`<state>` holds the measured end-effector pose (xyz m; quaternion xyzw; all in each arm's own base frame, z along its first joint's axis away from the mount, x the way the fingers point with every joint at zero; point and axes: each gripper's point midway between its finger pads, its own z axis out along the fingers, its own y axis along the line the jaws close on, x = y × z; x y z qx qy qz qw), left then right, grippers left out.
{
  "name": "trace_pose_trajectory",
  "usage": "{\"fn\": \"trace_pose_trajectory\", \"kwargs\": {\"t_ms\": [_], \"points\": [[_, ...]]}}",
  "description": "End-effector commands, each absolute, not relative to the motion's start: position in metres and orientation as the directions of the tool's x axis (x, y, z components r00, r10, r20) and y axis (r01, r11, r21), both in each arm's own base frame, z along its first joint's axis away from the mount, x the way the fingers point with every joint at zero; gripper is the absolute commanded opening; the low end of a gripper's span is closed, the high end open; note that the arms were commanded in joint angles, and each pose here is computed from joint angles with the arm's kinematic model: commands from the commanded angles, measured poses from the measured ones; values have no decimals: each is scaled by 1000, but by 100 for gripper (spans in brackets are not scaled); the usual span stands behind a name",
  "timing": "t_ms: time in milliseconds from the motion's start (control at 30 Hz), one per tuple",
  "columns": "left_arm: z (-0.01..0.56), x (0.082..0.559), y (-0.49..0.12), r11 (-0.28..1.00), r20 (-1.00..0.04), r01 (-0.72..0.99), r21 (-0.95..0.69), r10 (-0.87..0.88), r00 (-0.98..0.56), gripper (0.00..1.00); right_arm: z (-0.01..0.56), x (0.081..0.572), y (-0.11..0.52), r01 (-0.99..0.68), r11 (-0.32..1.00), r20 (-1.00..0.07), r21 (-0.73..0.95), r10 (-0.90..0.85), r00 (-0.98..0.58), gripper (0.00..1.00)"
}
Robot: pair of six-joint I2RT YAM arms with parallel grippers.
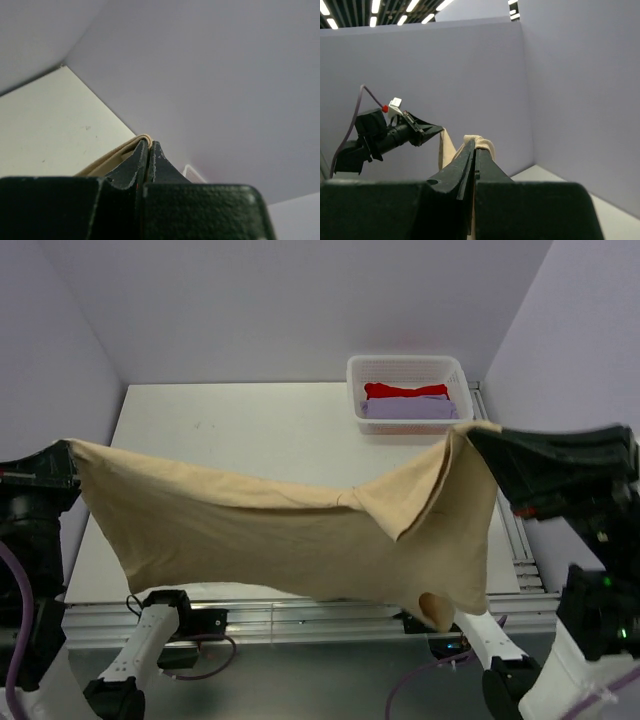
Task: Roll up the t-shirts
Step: Flatten the tshirt
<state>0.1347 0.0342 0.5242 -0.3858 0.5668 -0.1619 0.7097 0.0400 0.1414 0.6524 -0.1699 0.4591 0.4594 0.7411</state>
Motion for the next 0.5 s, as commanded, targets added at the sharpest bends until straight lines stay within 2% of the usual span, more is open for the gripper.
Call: {"fn": "trace_pose_trajectory", "kwargs": {"t_ms": [0,167,233,367,467], "points": [[509,172,40,613,-665,-259,-746,-687,291,0,623,144,145,-790,458,-829,408,549,-109,0],[449,217,37,607,-692,-354,-712,-692,206,0,545,226,147,-689,447,-778,571,562,-281,0],[418,237,36,601,-700,-400,-692,-694,169,0,508,261,154,-630,480,-769,611,550,-326,0],[367,275,32,591,-701,-460,-663,-706,103,0,451,303,187,-581,462,-737,670,510,-444,0],[332,308,43,575,-688,-490,-655,-722,73,0,421,340,197,-540,469,-713,698,518,-472,0]]}}
